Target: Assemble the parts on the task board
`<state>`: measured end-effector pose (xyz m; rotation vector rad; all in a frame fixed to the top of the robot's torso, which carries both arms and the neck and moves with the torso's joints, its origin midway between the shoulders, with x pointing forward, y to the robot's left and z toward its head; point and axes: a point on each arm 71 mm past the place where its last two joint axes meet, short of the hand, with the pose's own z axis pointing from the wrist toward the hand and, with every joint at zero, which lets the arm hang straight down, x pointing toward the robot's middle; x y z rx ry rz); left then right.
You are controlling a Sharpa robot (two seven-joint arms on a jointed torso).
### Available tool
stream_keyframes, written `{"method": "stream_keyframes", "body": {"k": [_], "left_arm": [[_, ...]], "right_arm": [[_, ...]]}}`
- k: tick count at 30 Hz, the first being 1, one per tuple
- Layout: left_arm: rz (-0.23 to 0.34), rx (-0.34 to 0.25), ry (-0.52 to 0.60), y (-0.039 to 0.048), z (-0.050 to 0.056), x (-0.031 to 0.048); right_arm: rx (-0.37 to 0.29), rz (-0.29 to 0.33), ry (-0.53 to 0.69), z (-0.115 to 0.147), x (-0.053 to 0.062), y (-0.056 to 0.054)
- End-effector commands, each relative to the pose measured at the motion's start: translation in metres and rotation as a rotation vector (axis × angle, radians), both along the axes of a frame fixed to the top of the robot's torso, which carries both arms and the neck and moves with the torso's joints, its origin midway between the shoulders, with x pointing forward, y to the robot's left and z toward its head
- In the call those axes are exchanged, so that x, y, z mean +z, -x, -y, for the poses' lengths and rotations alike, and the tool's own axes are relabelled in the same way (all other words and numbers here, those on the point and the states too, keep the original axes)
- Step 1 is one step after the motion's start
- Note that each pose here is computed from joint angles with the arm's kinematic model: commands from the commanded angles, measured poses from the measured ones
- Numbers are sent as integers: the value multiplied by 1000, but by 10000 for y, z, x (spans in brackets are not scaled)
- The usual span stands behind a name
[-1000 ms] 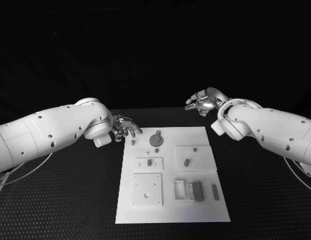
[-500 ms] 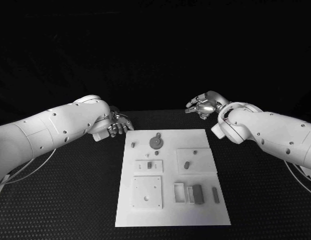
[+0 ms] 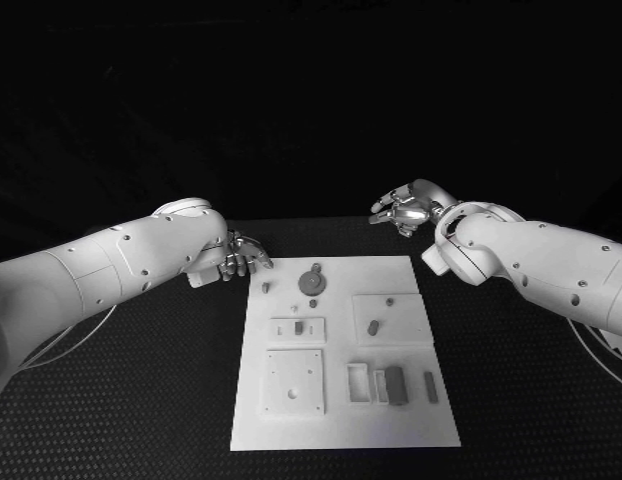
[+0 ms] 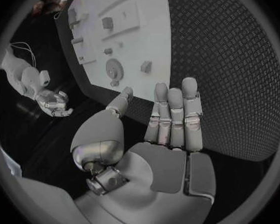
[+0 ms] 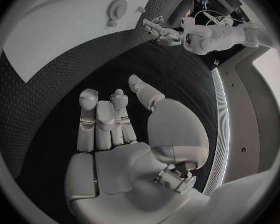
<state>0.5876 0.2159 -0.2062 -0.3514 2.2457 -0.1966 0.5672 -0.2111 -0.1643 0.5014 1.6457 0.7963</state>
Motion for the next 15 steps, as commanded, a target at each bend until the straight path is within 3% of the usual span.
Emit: {"method": "stream_keyframes", "body": {"k": [1,6,15], "left_arm": [[-28,-57,-10,20,48,-43],[-68,-98,-1,48,81,-100],[-90,-98,1,68,78,-176]], "right_arm": [[20,-3,-2,-29,-1,7],[20,-4,-2,-31,-2,7],[19,-6,-1,-31,-5,-1]]}}
